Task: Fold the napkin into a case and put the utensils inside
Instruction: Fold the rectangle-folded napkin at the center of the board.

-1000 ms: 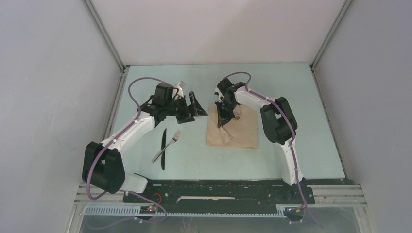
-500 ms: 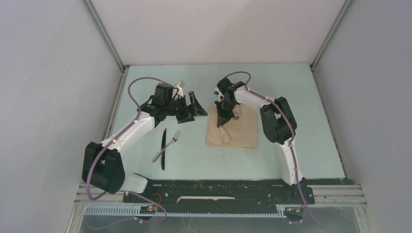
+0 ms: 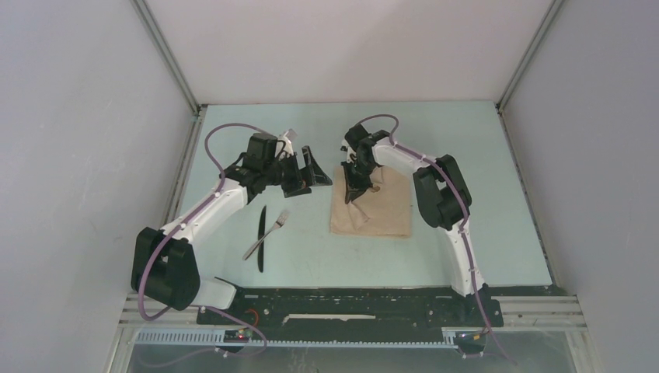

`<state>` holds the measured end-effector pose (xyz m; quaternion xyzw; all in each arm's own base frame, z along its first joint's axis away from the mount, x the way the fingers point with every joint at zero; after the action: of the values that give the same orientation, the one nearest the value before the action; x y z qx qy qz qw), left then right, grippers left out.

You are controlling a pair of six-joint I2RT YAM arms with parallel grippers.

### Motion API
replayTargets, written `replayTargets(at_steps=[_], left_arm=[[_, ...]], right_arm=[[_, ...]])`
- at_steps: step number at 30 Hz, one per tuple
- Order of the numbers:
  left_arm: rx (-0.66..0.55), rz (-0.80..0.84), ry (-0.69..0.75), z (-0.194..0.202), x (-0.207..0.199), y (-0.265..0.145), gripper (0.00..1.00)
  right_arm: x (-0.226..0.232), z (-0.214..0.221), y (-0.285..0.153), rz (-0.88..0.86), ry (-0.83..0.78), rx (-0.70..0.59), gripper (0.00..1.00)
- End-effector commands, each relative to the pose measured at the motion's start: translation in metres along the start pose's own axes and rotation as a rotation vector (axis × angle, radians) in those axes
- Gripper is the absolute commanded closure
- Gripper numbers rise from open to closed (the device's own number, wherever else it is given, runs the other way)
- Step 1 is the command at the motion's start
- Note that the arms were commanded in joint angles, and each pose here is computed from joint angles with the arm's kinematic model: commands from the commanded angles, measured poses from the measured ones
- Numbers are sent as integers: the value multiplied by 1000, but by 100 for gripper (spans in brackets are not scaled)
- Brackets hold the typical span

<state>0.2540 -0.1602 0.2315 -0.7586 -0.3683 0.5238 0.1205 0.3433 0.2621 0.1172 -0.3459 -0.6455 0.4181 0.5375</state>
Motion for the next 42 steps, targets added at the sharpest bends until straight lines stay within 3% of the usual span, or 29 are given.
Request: replayTargets(at_steps=[1,6,12,16,21,24,29,34,42], left_arm=[[-38,36,30,-4,-6,-7,2],[-39,37,31,-4,-6,-8,2],[-42,31,33,-4,-5,-7,2],[-43,22,34,-3,-4,-6,2],[-54,8,41,-4,-3,-6,2],[-48,2,39,-3,-1,-5,2],[-13,8,48,6,-8,0,1],[78,-8,69,29,-16,21,3],[143,-122,55,58,3,49,21]], right_arm=[[13,-2,-1,-27,-8,-2,95],[15,-1,-3,-26,-9,3,86],[34,2,-41,-50,-16,-75,52],[44,7,-83,-69,-25,-151,41],[39,29,-109,-70,-24,-175,38],[13,40,-112,-94,63,-247,38],[-33,61,-102,-283,243,-368,31],[-72,59,-85,-310,300,-364,30],[-102,45,-73,-350,327,-363,31]])
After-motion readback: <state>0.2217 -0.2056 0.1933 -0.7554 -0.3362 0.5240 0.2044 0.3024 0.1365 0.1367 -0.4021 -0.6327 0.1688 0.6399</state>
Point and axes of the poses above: each gripper's point midway between its finger pads, its own y axis out along the fingers, its own x axis along the line the jaws close on, z = x × y, the point moved 10 cm from there along -y, back along the fingers, and after that the axes turned 2 degrees about y, right-handed, at the moved point
